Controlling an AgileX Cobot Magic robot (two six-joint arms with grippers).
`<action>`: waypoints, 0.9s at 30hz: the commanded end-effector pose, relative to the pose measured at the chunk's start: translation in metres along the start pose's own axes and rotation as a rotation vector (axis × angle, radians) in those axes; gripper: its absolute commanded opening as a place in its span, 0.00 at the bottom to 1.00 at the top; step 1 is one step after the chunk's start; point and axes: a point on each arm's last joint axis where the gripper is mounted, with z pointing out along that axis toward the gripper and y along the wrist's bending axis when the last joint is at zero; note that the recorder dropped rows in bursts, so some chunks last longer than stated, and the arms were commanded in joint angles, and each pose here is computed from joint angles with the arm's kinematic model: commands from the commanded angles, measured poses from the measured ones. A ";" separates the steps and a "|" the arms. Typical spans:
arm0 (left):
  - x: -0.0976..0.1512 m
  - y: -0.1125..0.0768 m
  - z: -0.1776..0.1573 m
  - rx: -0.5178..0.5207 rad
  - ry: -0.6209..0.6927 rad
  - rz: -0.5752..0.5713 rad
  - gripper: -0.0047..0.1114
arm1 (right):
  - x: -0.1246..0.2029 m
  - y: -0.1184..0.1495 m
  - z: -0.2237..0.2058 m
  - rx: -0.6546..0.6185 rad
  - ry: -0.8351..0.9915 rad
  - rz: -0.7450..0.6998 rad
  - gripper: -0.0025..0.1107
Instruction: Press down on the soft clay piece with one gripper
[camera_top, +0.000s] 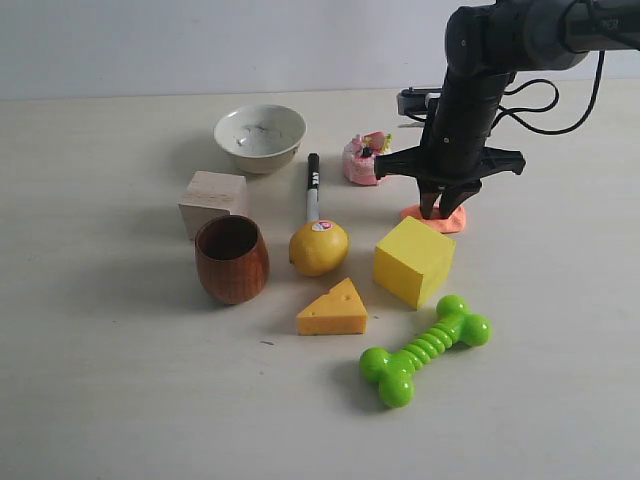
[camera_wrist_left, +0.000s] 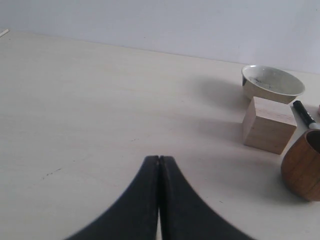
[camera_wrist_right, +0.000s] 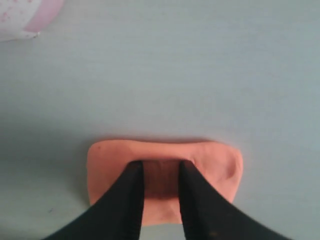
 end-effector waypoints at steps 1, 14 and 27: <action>0.000 0.000 0.000 0.003 -0.006 -0.009 0.04 | -0.002 0.005 -0.002 -0.029 -0.022 -0.001 0.28; 0.000 0.000 0.000 0.003 -0.006 -0.009 0.04 | -0.003 0.003 -0.001 -0.007 -0.027 -0.014 0.28; 0.000 0.000 0.000 0.003 -0.006 -0.009 0.04 | -0.006 0.002 -0.016 0.002 -0.087 -0.030 0.19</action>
